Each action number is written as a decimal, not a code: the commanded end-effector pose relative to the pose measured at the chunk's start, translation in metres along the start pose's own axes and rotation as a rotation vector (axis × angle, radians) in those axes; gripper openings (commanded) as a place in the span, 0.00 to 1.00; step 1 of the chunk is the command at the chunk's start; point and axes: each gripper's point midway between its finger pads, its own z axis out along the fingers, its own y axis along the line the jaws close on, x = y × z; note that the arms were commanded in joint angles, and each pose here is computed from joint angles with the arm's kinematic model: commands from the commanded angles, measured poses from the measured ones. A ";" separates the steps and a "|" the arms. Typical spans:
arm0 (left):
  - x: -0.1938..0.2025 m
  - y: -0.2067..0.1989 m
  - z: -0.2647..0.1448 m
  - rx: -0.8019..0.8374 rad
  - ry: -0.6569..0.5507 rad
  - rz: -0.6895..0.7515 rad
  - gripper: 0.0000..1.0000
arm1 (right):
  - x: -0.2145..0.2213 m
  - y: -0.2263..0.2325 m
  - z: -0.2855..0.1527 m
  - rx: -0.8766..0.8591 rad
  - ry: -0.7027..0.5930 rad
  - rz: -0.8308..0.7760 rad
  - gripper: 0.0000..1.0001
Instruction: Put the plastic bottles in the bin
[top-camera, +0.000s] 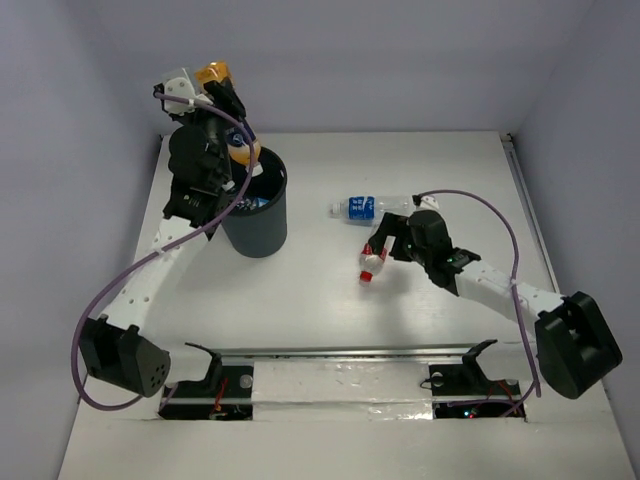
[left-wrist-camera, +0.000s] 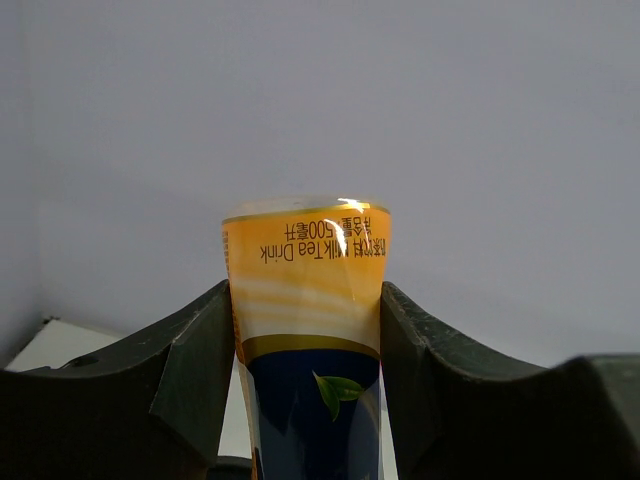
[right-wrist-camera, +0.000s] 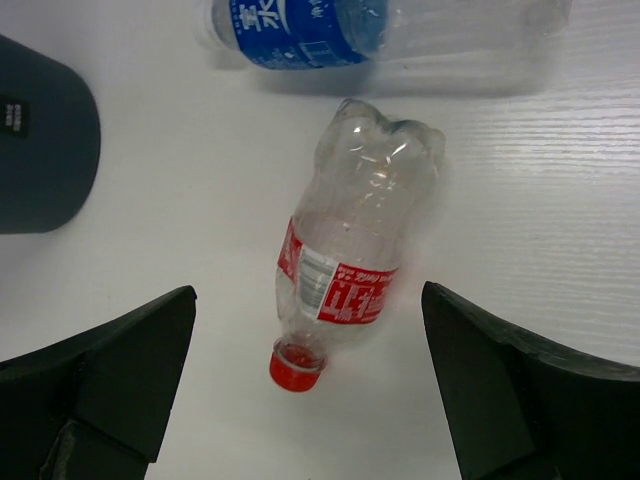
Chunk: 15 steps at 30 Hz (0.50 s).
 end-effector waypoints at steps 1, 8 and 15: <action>-0.020 0.009 0.009 -0.020 -0.095 -0.015 0.28 | -0.028 0.009 0.012 -0.028 -0.077 0.050 1.00; 0.005 0.018 0.016 -0.045 -0.081 0.033 0.28 | -0.019 -0.002 0.044 -0.004 -0.029 0.066 1.00; 0.030 0.030 0.013 -0.064 -0.081 0.079 0.28 | -0.015 0.002 0.064 -0.014 -0.005 0.069 0.96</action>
